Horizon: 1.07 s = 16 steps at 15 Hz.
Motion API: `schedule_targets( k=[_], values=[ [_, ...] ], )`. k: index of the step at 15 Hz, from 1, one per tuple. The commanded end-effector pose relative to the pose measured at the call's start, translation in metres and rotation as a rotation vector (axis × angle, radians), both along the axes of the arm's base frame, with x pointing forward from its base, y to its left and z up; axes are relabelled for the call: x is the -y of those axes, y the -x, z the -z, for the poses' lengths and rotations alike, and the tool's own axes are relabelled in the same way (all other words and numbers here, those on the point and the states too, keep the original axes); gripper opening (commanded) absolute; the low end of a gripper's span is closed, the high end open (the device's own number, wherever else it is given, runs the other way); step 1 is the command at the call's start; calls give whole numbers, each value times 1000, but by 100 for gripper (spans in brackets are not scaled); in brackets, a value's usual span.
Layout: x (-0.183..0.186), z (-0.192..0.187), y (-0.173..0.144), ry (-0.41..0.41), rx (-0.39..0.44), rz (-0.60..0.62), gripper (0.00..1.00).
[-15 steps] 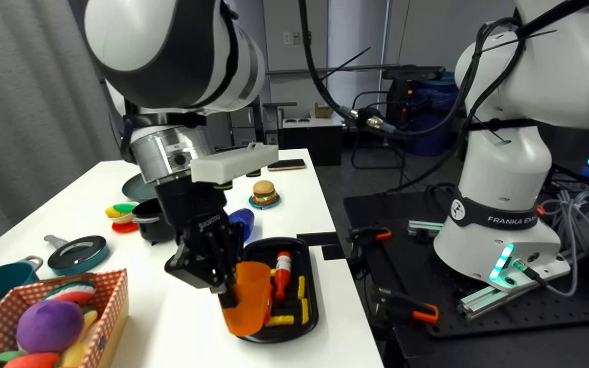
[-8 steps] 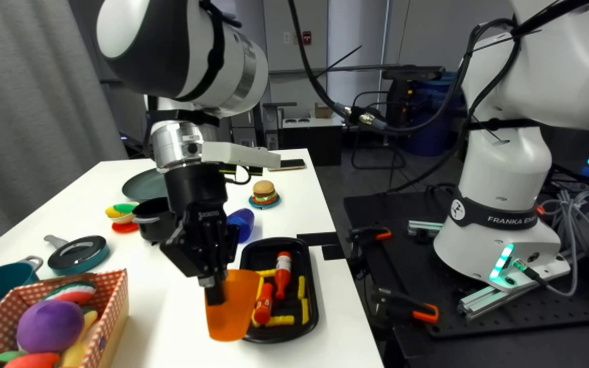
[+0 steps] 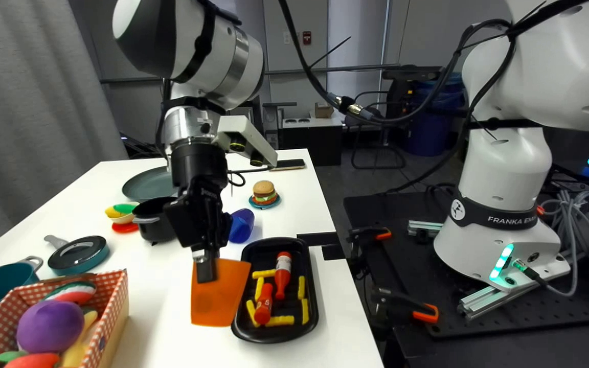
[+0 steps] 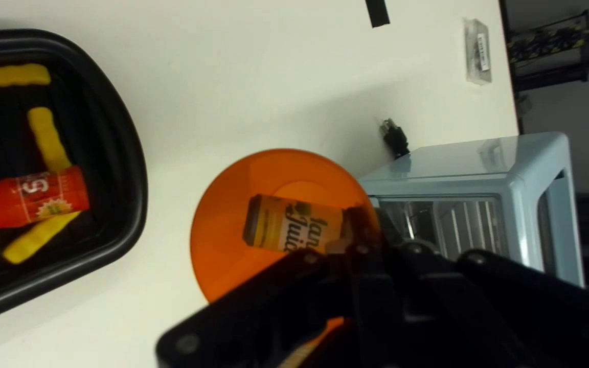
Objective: Pour the content of the orange cup onto the black tray
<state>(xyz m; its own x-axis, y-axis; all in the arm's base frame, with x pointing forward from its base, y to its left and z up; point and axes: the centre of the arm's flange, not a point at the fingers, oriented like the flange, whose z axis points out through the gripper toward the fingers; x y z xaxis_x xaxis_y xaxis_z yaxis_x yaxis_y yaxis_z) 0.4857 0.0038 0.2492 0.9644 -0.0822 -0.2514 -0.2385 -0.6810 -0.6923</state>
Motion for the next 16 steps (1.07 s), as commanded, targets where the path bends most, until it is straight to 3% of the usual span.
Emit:
schedule_targets(
  k=[1, 10, 16],
  values=[
    [13, -5, 1, -152, 68, -67, 1],
    [31, 13, 9, -438, 205, -194, 1],
    [42, 28, 3, -550, 245, -231, 1]
  ],
)
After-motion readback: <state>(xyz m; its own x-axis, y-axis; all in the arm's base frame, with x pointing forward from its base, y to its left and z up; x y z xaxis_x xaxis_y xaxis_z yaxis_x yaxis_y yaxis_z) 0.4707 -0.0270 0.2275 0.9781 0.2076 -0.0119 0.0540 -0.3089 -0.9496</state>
